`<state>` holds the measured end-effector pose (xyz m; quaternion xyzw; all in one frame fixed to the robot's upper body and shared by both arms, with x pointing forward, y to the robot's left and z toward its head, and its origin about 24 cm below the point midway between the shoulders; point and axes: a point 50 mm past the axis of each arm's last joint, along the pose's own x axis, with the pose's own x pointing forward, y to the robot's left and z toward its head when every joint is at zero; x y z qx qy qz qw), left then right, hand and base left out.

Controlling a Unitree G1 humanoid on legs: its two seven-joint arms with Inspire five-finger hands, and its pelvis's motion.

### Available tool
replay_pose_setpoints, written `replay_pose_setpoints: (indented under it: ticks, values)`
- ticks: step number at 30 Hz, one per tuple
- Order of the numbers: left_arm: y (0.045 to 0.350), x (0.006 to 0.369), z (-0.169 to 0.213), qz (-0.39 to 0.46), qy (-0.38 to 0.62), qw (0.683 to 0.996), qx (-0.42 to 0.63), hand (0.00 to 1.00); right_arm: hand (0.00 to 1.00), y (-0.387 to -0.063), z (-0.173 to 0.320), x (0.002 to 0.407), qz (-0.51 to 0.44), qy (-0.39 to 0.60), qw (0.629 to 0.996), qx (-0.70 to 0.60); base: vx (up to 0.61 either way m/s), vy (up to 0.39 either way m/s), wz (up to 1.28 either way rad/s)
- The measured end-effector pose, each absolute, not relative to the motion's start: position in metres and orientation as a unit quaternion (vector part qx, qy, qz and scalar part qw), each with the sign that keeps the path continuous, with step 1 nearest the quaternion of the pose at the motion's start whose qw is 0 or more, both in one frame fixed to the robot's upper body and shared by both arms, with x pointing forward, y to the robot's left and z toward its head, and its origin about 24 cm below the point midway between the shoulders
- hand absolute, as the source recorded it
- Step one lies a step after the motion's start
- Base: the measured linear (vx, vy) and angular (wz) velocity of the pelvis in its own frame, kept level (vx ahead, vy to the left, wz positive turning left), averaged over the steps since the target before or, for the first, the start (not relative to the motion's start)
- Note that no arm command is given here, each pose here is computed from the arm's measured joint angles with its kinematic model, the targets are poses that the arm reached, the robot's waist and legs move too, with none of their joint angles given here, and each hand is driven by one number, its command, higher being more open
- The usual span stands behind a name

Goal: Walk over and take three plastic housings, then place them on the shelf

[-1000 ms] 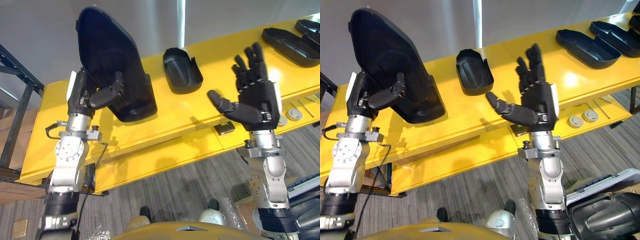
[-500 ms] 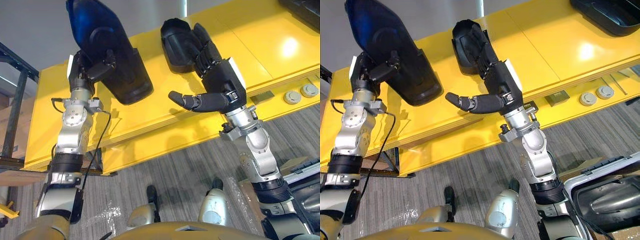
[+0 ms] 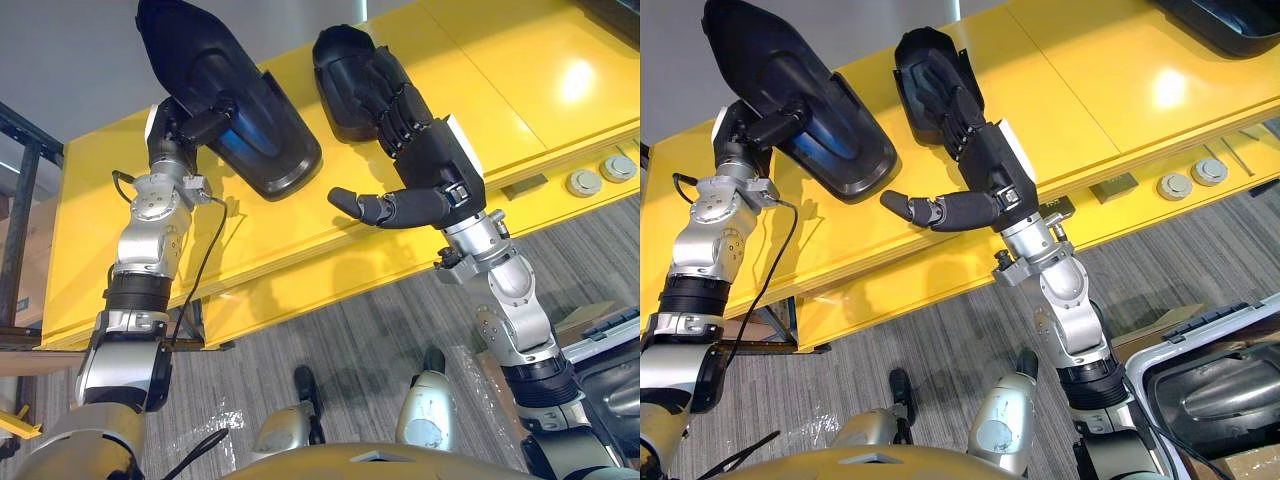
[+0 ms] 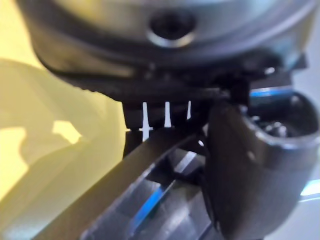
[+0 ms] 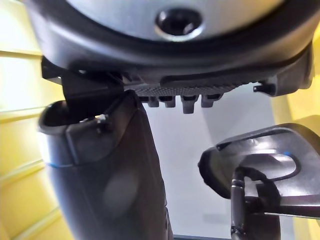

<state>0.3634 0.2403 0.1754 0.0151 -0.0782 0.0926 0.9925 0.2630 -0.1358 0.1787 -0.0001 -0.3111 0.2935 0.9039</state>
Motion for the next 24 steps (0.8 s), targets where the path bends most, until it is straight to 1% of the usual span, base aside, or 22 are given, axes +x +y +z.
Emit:
replay_pose_setpoints:
  ticks: [6, 8, 9, 10, 12, 19, 22, 24]
  values:
    - [0.249, 0.368, 0.169, 0.116, -0.047, 0.992, 0.02, 1.0, 1.0, -0.128, 0.189, 0.254, 0.315, -0.331, 0.889, 0.017, -0.02, -0.012, -0.04]
    - [0.254, 0.368, 0.165, 0.131, -0.032, 0.99, 0.051, 1.0, 1.0, -0.126, 0.188, 0.253, 0.319, -0.33, 0.888, 0.023, 0.0, -0.006, -0.02]
    - [0.256, 0.369, 0.159, 0.136, -0.01, 0.986, 0.098, 1.0, 1.0, -0.126, 0.188, 0.253, 0.319, -0.329, 0.888, 0.024, 0.0, 0.0, 0.0]
    - [0.256, 0.369, 0.151, 0.14, 0.012, 0.983, 0.122, 1.0, 1.0, -0.126, 0.188, 0.253, 0.32, -0.329, 0.888, 0.024, 0.0, 0.0, 0.0]
    - [0.255, 0.37, 0.157, 0.151, -0.005, 0.978, 0.144, 1.0, 1.0, -0.126, 0.186, 0.253, 0.317, -0.325, 0.891, 0.025, 0.0, 0.0, 0.0]
    - [0.26, 0.369, 0.16, 0.183, 0.001, 0.965, 0.185, 1.0, 1.0, -0.124, 0.183, 0.253, 0.316, -0.319, 0.893, 0.029, 0.04, -0.016, 0.01]
    - [0.262, 0.368, 0.162, 0.207, 0.002, 0.958, 0.199, 1.0, 1.0, -0.125, 0.18, 0.252, 0.314, -0.314, 0.896, 0.031, 0.01, -0.014, -0.03]
    - [0.266, 0.367, 0.161, 0.238, 0.0, 0.951, 0.198, 1.0, 1.0, -0.126, 0.175, 0.25, 0.31, -0.304, 0.9, 0.037, 0.0, -0.027, -0.04]
